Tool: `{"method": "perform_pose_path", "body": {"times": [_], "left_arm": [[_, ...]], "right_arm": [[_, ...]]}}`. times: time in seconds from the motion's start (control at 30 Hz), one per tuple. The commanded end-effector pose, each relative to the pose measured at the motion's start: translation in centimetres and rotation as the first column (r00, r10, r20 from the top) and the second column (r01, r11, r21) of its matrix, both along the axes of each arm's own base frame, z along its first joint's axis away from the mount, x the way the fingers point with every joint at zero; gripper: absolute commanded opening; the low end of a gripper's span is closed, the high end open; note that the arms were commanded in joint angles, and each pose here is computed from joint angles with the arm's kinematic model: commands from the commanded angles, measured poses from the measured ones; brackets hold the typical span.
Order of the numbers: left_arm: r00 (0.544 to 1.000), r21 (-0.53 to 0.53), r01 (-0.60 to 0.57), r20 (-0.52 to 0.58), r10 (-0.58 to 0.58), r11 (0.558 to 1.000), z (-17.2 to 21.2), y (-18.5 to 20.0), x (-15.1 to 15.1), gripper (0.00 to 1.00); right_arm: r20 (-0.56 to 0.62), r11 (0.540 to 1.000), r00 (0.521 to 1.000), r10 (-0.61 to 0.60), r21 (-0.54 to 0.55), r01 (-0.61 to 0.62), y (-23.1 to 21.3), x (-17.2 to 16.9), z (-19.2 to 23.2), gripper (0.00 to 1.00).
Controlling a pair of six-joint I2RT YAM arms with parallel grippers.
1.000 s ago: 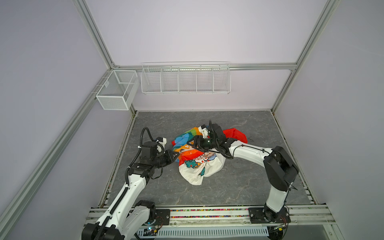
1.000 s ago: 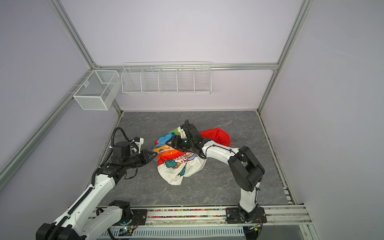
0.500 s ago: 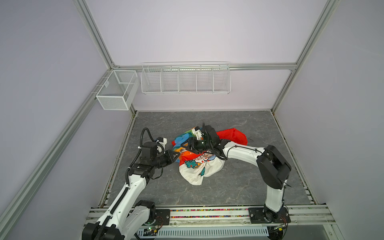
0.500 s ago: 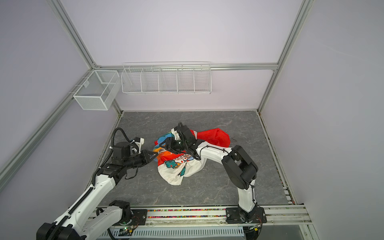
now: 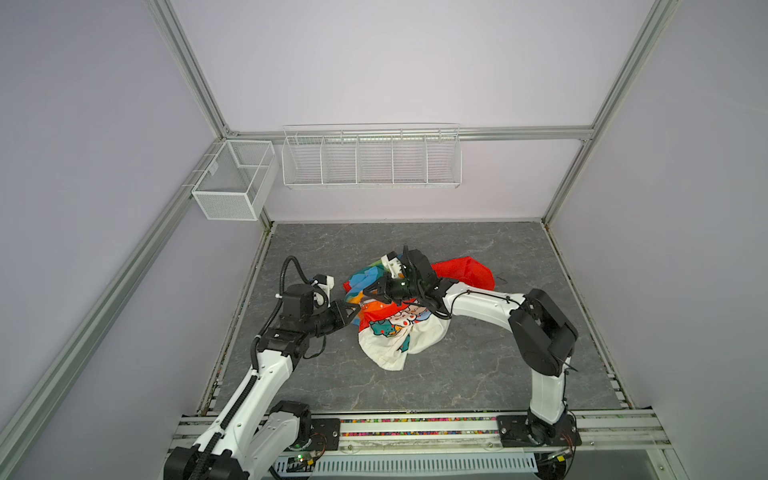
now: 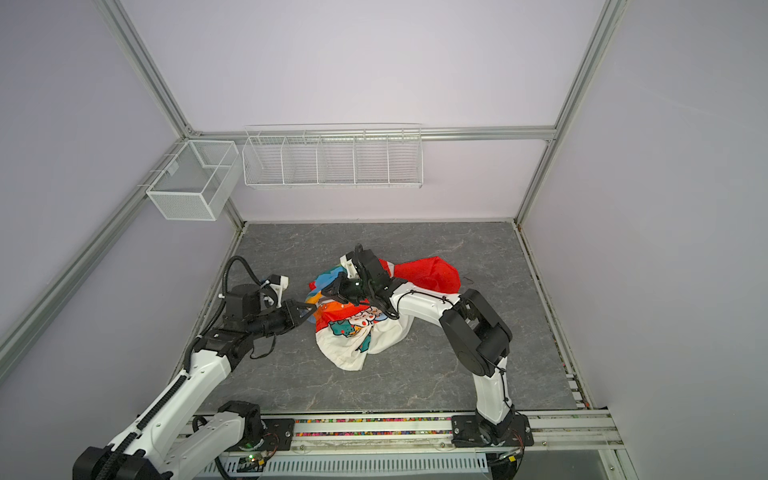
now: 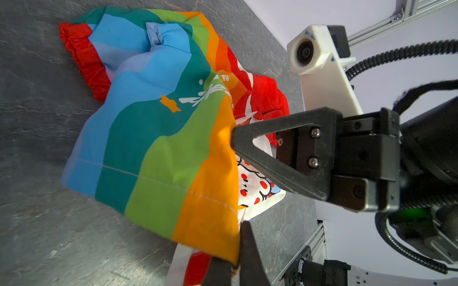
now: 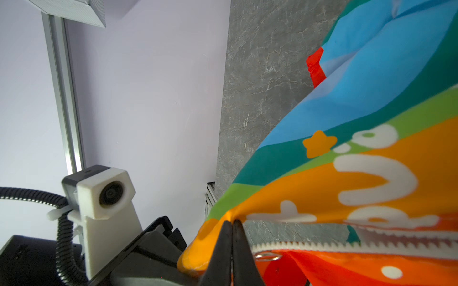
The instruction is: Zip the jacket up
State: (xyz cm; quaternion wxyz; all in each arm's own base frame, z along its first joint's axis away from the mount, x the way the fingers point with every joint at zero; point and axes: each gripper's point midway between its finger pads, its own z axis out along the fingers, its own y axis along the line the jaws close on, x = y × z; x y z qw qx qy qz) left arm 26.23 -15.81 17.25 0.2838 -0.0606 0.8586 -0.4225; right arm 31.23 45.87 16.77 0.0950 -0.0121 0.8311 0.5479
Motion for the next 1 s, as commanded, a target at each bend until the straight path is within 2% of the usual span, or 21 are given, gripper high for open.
{"method": "perform_pose_path", "body": {"times": [0.0,0.1,0.23,0.37,0.57,0.97], "left_arm": [[0.999,-0.023,-0.004,0.034,0.004,1.000,0.3,0.0,0.2,0.00],[0.998,-0.043,-0.018,0.056,0.020,0.999,0.3,0.0,0.4,0.04],[0.992,-0.042,-0.059,0.106,0.063,0.997,0.6,0.5,0.6,0.28],[0.977,-0.030,-0.091,0.188,0.095,0.995,1.1,0.8,0.6,0.39],[0.954,-0.012,-0.105,0.282,0.104,0.994,1.6,0.2,0.7,0.42],[0.955,-0.018,-0.134,0.266,0.134,0.991,0.4,0.0,1.6,0.34]], "right_arm": [[0.004,0.999,1.000,0.007,0.037,-0.008,0.6,-0.2,0.9,0.07],[0.004,0.999,1.000,0.005,0.046,-0.005,0.6,-0.2,1.2,0.07],[-0.006,0.998,1.000,0.003,0.064,-0.003,0.7,-0.2,1.4,0.07],[-0.008,0.997,1.000,0.004,0.083,-0.003,0.9,-0.2,1.9,0.07],[-0.013,0.996,1.000,0.004,0.090,-0.003,0.9,-0.3,2.1,0.07],[-0.018,0.994,1.000,0.003,0.107,-0.001,0.9,-0.4,2.5,0.07]]}}
